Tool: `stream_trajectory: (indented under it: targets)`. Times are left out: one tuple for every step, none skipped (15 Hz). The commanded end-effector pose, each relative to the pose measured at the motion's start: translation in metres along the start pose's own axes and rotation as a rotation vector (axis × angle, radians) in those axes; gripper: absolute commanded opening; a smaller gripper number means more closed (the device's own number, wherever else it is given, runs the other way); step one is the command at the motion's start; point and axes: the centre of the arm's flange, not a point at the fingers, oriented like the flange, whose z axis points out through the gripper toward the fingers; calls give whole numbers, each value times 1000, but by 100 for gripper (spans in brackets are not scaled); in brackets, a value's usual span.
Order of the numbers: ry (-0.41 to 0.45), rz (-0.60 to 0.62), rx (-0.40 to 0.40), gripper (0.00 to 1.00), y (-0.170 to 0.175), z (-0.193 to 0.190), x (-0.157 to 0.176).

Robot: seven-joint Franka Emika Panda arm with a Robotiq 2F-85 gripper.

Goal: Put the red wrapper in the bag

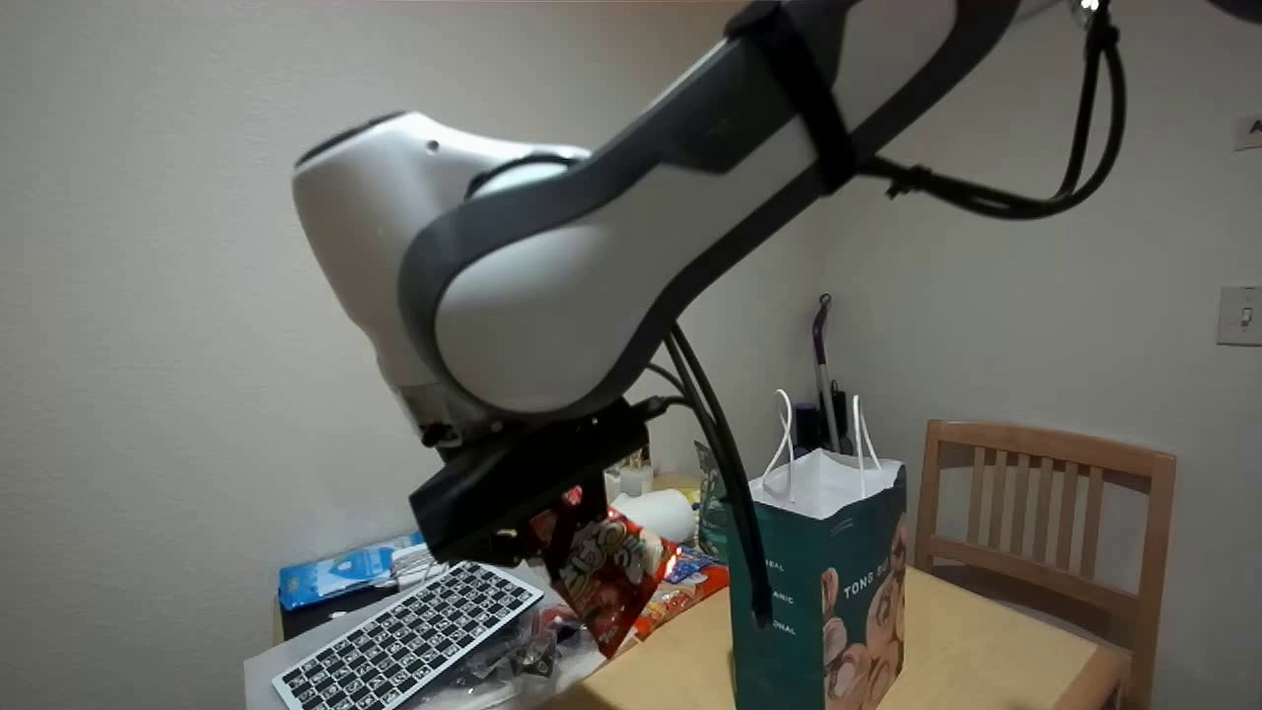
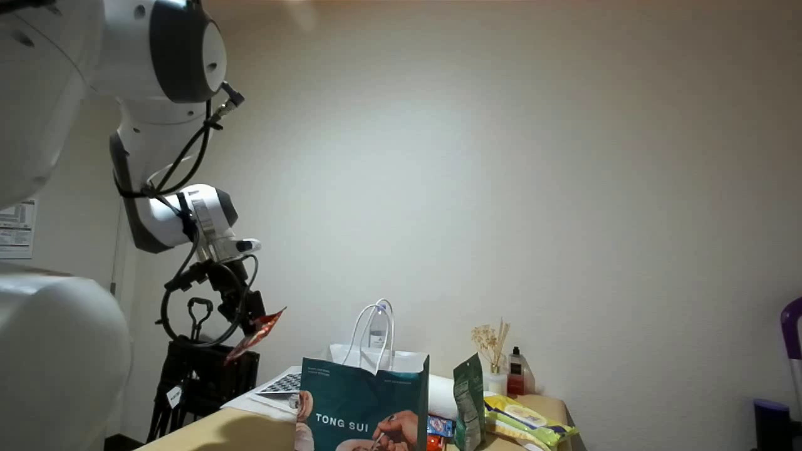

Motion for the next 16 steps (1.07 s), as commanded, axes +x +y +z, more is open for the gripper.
stream_trajectory:
  targets:
    - [105, 132, -90, 1, 33, -42, -35]
    - [68, 72, -48, 1, 10, -31, -13]
    - [78, 79, -47, 4, 11, -40, -18]
    - [80, 77, -41, 4, 10, -43, -18]
    - [76, 76, -43, 4, 10, -41, -18]
    - [71, 76, -47, 4, 8, -36, -17]
    - [66, 77, -51, 4, 8, -32, -16]
    - [63, 78, -54, 1, 8, -29, -15]
    - [81, 91, -74, 1, 11, -35, -16]
    - [110, 119, -127, 1, 23, -49, -21]
    - [127, 141, -163, 1, 29, -56, -24]
    - [151, 185, -222, 1, 40, -68, -30]
    - [166, 218, -267, 1, 48, -78, -36]
    - [178, 256, -314, 1, 57, -87, -42]
    - [184, 286, -356, 1, 64, -94, -47]
    - [173, 318, -386, 1, 75, -99, -54]
